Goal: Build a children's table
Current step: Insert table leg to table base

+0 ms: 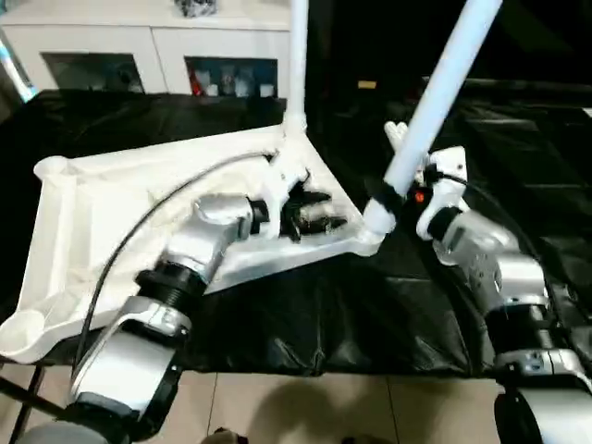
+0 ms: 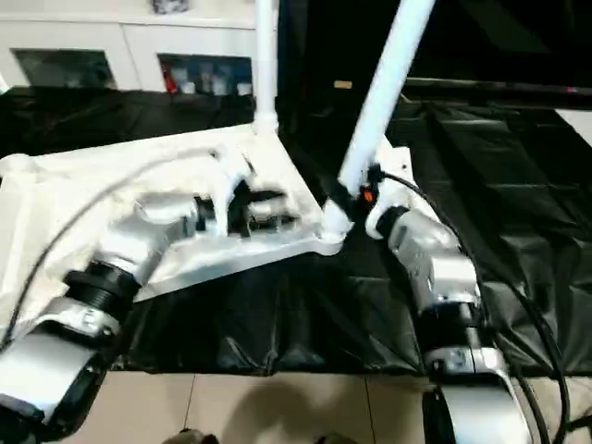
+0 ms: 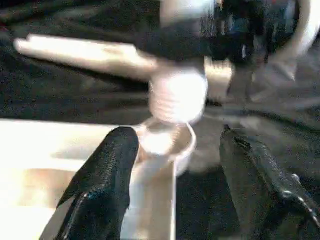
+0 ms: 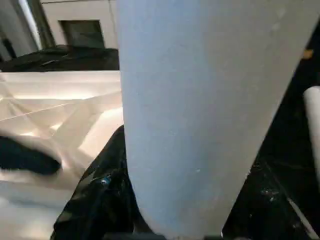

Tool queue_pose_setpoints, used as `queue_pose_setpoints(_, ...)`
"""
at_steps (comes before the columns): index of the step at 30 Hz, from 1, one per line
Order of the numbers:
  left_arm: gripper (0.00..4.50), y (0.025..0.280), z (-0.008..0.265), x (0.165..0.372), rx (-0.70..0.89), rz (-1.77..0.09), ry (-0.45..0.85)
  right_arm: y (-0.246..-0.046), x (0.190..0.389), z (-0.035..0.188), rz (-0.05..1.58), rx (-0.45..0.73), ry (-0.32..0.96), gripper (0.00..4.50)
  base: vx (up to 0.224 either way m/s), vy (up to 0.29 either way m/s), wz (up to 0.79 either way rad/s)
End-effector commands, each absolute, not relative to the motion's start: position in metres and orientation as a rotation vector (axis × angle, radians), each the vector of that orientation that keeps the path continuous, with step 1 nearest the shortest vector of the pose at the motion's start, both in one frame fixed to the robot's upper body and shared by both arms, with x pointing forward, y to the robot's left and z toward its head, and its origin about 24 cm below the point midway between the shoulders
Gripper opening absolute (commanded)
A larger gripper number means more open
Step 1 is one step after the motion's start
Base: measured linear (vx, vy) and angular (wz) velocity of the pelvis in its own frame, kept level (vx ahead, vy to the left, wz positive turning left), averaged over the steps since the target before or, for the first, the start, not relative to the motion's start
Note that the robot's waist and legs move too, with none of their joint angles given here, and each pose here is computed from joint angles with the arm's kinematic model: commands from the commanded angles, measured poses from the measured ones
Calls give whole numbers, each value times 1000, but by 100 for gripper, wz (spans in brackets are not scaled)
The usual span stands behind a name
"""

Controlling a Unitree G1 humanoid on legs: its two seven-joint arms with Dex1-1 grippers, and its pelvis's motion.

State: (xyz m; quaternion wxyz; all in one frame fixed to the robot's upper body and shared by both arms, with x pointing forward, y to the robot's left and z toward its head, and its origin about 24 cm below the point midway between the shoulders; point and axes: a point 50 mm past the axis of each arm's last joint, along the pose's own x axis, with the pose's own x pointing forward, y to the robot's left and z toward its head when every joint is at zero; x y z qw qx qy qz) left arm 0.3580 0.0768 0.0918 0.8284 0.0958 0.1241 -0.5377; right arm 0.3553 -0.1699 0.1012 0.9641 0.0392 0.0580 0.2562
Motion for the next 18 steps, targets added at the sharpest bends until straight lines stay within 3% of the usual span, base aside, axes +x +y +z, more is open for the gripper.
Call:
queue_pose_setpoints(1,262,78,82,359,262,-1120,310,-177,355,105,490,70,92,188,0,0,0)
queue_pose_setpoints(18,120,96,60,360,359,-1110,427,-172,354,102,516,47,100,188,0,0,0)
